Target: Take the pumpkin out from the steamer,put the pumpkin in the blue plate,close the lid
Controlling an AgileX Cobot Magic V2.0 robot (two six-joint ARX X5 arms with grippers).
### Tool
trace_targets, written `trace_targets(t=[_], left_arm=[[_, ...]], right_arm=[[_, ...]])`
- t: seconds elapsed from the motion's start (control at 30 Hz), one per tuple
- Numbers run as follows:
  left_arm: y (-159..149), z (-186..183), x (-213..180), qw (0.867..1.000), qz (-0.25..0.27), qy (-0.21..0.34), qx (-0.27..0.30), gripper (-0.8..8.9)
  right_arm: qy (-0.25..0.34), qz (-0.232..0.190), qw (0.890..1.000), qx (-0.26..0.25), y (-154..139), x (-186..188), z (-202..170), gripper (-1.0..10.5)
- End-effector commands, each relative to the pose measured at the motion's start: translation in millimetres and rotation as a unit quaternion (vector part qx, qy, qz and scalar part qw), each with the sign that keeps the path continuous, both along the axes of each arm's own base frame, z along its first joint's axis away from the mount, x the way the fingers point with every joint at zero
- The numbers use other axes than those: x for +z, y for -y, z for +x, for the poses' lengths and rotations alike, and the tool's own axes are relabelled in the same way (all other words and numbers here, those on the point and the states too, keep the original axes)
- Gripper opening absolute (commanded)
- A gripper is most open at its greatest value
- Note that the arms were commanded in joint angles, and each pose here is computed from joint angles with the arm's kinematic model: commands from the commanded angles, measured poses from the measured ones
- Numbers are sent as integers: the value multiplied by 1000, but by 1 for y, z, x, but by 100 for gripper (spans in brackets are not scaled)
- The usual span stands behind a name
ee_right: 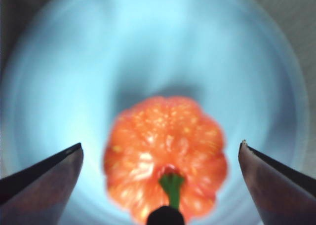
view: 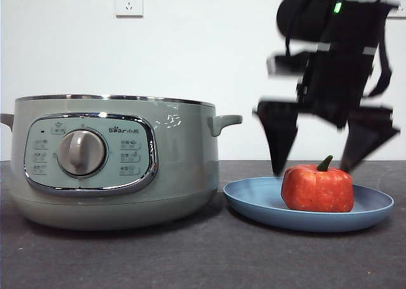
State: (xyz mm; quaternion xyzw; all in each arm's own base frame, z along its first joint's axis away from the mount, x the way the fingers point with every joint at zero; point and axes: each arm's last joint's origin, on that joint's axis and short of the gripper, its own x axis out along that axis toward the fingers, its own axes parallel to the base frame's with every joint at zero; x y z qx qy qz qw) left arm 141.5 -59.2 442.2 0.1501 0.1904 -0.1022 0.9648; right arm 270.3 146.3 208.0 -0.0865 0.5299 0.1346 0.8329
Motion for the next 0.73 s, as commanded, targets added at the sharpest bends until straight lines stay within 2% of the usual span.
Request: trace_targets(t=[0.03,0.27,0.53,0.73], left_arm=[[0,-4,10,999,-25,30,-27,-9],[3,0,3,998,-36,21,-42,-9],[14,19,-31,996,-68,2,-56,-9],[22,31,-57,992,-102,-8,-81,-9]], right_arm=[[42,24,999,-1,6,26,-11,536],[148,81,986,-1,25,88,-45,536],[252,139,958,-1,51,140,-92,536],[300,175,938,-8,68,161,-124,535]])
